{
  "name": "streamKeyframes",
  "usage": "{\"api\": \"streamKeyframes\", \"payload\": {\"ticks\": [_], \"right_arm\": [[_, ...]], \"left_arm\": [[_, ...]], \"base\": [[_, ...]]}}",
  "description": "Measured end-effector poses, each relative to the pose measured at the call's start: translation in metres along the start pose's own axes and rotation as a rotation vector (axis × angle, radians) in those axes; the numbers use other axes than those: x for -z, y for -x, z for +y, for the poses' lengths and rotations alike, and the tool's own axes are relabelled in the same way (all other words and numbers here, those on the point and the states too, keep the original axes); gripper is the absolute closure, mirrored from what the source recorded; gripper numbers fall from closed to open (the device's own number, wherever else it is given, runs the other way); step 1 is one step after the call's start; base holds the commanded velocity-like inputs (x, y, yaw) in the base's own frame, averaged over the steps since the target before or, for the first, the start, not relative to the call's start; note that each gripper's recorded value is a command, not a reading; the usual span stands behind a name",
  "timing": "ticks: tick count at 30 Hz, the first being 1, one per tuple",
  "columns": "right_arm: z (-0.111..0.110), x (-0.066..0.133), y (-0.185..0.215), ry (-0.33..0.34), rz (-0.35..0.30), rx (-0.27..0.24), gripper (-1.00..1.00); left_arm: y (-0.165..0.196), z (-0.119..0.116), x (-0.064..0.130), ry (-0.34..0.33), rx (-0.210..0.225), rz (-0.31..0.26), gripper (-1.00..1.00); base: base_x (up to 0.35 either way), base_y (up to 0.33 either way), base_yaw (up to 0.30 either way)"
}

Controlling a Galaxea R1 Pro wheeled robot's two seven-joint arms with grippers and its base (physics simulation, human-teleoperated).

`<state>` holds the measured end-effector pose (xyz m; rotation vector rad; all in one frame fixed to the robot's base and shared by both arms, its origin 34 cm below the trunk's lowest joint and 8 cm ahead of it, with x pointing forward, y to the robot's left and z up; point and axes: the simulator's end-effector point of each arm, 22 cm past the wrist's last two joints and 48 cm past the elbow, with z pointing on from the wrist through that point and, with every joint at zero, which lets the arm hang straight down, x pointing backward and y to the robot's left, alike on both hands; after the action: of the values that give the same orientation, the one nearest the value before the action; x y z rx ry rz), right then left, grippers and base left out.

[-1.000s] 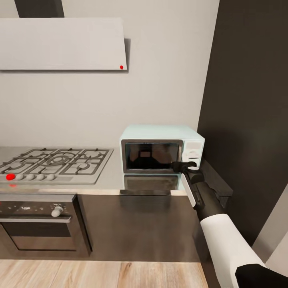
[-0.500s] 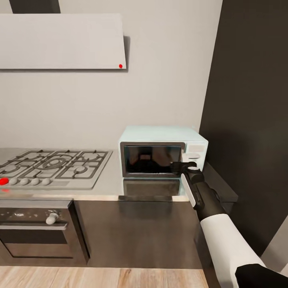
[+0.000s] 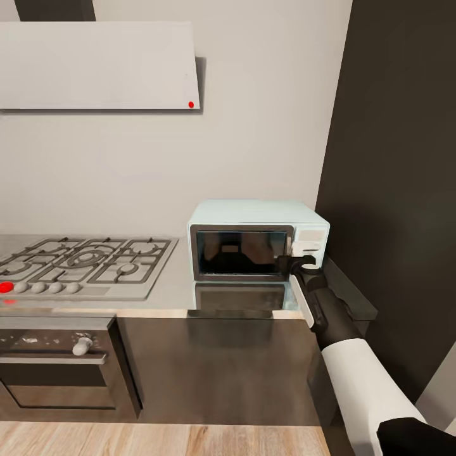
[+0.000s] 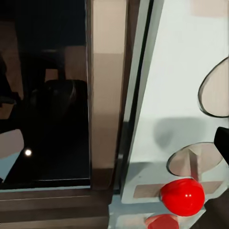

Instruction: In the kitchen, take the popcorn bag from the countertop, put it into the microwave, and heat it until the popcorn is cooked so the cooked popcorn ends up inside the bag.

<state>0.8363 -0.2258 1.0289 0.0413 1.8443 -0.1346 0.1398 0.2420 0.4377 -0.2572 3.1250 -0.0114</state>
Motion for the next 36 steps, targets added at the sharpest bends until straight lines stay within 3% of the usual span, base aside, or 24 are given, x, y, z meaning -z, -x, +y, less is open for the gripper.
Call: {"api": "streamKeyframes", "payload": {"ticks": [26, 32, 36], "right_arm": [[0.002, 0.008, -0.005, -0.003, 0.039, -0.022, -1.0], [0.002, -0.002, -0.006, 0.037, 0.037, -0.084, -1.0], [0.001, -0.005, -0.012, 0.034, 0.048, -0.065, -1.0]], "left_arm": [[-0.002, 0.003, 0.008, 0.001, 0.006, -0.009, -1.0], [-0.001, 0.002, 0.005, 0.003, 0.006, 0.003, -1.0], [-0.001, 0.003, 0.005, 0.003, 0.006, 0.005, -1.0]], "base": [[0.04, 0.0, 0.0], [-0.076, 0.0, 0.0], [-0.027, 0.0, 0.0]]}}
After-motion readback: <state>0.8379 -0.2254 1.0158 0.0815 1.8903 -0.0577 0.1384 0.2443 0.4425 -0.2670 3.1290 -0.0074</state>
